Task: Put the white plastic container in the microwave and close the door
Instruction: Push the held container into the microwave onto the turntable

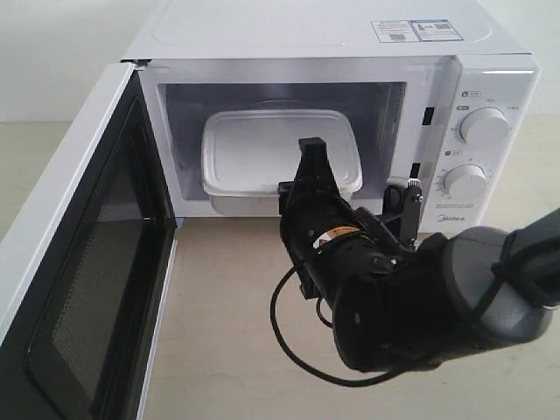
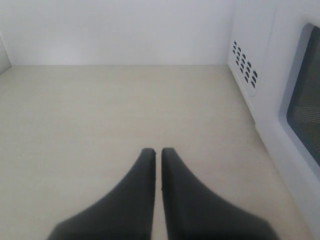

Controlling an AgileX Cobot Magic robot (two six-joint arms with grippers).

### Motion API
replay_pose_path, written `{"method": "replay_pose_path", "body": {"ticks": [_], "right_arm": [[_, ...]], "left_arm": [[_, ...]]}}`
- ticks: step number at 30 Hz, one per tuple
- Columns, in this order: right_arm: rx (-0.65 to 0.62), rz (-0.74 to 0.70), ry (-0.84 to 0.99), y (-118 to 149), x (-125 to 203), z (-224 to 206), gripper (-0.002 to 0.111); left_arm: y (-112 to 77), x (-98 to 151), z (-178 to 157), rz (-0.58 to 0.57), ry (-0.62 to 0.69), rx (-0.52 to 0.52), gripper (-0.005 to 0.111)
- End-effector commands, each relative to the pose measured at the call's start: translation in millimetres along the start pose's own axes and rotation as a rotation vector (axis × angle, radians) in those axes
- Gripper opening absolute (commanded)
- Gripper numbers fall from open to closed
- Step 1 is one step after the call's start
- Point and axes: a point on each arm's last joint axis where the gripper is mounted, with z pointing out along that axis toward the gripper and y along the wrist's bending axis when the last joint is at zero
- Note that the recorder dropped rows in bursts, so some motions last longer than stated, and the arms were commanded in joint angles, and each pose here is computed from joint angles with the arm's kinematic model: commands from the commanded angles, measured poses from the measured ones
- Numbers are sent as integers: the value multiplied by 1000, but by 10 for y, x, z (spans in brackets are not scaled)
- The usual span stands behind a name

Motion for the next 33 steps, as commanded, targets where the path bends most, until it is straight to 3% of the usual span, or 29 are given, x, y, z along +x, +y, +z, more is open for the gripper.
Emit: {"method": "replay_pose_path", "body": {"ticks": [1, 11, 23, 24, 26, 28, 33], "right_arm": [[-61, -5, -12, 177, -50, 120, 0], [-63, -5, -35, 361, -62, 334, 0], [-20, -3, -66, 251, -109, 496, 1], [-11, 0, -66, 243, -114, 499, 3], [0, 1, -62, 233, -110, 499, 34], [0, 1, -62, 233, -110, 499, 56], [-13, -44, -20, 236, -70, 493, 57]], "left_arm": [[2, 11, 1, -16, 1, -4, 4], [2, 11, 1, -16, 1, -4, 4], [2, 11, 1, -16, 1, -4, 4], [2, 11, 1, -16, 1, -4, 4], [2, 11, 1, -16, 1, -4, 4], [2, 11, 1, -16, 1, -4, 4], [2, 11, 1, -16, 1, -4, 4]]}}
